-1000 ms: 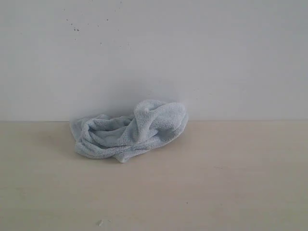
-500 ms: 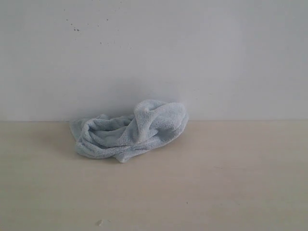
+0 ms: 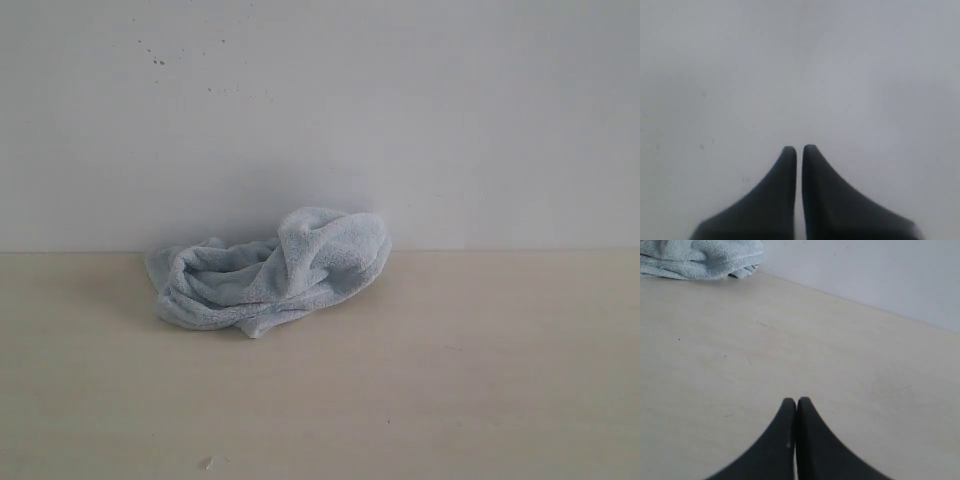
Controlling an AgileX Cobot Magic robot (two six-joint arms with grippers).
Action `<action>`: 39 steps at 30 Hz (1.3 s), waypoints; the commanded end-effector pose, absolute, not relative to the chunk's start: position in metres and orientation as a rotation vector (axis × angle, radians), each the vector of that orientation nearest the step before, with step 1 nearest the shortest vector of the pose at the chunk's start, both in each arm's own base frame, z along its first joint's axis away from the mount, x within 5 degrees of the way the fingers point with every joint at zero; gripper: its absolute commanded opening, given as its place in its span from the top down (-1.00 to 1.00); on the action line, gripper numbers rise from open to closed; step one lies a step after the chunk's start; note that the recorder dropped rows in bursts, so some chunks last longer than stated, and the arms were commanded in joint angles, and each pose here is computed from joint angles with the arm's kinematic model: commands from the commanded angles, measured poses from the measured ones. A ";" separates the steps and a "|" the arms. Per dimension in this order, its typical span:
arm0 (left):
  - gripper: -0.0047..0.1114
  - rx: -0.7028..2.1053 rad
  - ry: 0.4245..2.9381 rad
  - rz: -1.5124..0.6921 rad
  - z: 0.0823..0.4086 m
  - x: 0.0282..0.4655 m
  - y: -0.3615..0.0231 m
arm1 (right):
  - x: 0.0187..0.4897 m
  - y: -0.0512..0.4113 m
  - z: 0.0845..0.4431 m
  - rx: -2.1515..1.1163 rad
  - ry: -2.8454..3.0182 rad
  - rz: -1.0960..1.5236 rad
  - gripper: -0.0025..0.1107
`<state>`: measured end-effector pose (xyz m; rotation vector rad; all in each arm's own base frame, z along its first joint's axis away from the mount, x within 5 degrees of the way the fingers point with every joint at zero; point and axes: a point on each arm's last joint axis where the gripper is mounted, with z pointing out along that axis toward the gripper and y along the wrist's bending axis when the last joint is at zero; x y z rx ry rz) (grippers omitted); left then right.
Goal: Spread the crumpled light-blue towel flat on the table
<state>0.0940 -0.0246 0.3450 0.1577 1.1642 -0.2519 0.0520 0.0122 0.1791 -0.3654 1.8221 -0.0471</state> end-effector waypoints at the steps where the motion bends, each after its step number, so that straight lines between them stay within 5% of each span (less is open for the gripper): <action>1: 0.85 0.175 1.798 -0.136 0.293 0.217 -0.033 | 0.052 0.012 0.180 -0.366 1.812 -0.047 0.96; 7: 0.85 -0.073 2.480 0.053 0.227 0.313 -0.035 | 0.052 0.012 0.180 -0.366 1.812 -0.047 0.96; 12: 0.85 0.212 2.797 -0.061 0.198 0.363 -0.061 | 0.052 0.012 0.180 -0.366 1.812 -0.047 0.96; 21: 0.83 0.063 2.451 -0.312 0.194 0.444 -0.086 | 0.052 0.012 0.180 -0.365 1.812 -0.045 0.96; 31: -0.10 0.044 2.452 -0.349 0.162 0.491 -0.096 | 0.052 0.012 0.180 -0.365 1.812 -0.045 0.96; 39: -0.09 0.031 2.452 -0.337 0.130 0.509 -0.097 | 0.052 0.012 0.180 -0.365 1.812 -0.045 0.96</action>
